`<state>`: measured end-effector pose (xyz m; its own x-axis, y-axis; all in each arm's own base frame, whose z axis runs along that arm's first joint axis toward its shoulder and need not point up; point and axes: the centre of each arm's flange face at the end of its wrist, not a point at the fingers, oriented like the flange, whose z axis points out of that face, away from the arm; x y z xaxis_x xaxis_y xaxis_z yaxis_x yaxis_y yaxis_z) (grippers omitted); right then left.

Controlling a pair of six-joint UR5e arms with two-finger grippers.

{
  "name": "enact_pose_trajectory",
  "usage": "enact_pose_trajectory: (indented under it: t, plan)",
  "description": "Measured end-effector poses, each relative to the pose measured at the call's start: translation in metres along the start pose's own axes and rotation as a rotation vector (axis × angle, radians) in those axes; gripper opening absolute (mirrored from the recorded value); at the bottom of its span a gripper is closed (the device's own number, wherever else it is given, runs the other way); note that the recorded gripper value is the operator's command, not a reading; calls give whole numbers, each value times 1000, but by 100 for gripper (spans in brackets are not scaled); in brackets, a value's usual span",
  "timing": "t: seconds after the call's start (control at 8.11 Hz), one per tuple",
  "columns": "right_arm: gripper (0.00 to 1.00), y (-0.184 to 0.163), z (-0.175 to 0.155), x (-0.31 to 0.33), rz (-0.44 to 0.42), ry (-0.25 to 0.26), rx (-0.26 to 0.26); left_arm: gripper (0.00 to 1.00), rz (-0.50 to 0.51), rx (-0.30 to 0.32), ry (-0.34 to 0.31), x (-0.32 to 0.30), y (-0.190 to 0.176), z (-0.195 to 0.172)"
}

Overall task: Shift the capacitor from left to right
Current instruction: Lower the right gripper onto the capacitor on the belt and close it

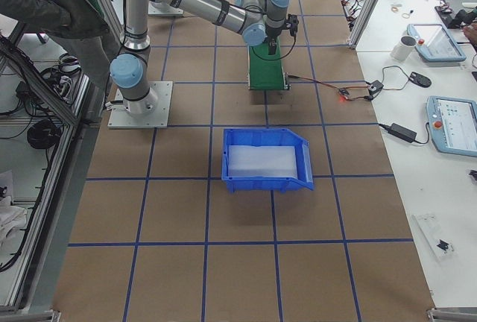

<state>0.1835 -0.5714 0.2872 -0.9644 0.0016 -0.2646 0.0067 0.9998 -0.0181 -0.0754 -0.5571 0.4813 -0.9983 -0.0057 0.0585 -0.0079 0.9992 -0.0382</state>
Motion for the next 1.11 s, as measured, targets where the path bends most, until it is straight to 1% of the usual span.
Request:
enact_pose_trajectory:
  t: [0.49,0.74,1.11]
  plan:
    - [95,6,10,-1,-4,1,-21,100,1,6,-1,0,-1,0]
    - [95,8,12,-4,-10,1,-23,100,1,8,-2,0,-1,0]
    - [83,9,15,-4,-9,5,-29,100,2,11,-2,0,-2,0]
